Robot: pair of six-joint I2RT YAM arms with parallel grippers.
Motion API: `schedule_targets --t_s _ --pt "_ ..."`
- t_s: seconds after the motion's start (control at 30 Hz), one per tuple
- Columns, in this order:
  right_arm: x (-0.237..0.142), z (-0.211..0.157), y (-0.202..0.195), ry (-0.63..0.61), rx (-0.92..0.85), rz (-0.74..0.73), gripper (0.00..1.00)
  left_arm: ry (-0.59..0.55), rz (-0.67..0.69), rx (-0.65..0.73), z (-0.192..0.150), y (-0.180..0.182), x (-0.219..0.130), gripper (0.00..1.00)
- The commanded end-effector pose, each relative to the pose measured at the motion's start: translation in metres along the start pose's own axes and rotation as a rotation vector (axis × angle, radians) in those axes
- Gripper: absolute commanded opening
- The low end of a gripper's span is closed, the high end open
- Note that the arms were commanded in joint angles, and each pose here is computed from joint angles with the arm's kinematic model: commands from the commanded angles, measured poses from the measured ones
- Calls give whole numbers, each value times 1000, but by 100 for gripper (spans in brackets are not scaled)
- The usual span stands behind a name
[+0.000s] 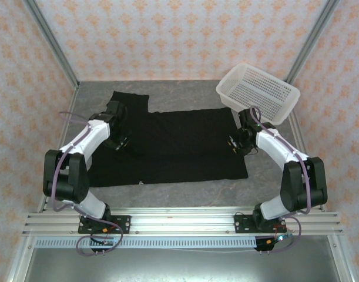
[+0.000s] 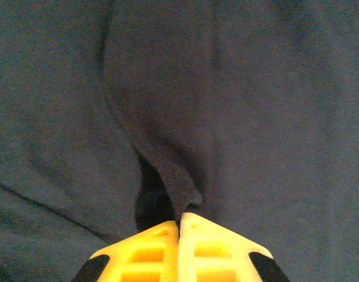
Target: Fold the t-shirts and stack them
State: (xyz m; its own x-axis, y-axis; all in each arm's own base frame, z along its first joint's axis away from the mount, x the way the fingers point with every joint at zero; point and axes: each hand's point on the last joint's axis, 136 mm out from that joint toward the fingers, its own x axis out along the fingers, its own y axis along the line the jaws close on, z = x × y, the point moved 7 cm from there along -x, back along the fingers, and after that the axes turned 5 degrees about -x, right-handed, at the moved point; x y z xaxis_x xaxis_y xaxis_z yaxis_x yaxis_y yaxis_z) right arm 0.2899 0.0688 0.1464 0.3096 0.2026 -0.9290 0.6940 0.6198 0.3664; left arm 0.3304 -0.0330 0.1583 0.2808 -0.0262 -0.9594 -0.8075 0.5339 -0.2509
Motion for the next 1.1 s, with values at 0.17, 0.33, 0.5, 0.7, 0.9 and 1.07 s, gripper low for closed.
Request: schedule_targets --t_s 0.17,0.33,0.5,0.7,0.9,1.07 --pt "-6 -4 -12 -20 -10 -41 27 0 104 258 -1 -37 14 0" --pt "-7 -4 -15 -20 -8 -50 27 -25 146 373 -5 -52 17 0" --pt "-6 -5 -18 -17 -1 -53 27 -46 161 455 -8 -68 20 0" --pt "-4 -5 -18 -13 4 -56 27 -24 201 602 -21 -89 36 0" --pt "-6 -6 -17 -9 -1 -53 27 -76 314 734 -19 -96 46 10" --pt "-5 -7 -21 -8 -10 -60 27 -267 233 695 -10 -105 -3 55"
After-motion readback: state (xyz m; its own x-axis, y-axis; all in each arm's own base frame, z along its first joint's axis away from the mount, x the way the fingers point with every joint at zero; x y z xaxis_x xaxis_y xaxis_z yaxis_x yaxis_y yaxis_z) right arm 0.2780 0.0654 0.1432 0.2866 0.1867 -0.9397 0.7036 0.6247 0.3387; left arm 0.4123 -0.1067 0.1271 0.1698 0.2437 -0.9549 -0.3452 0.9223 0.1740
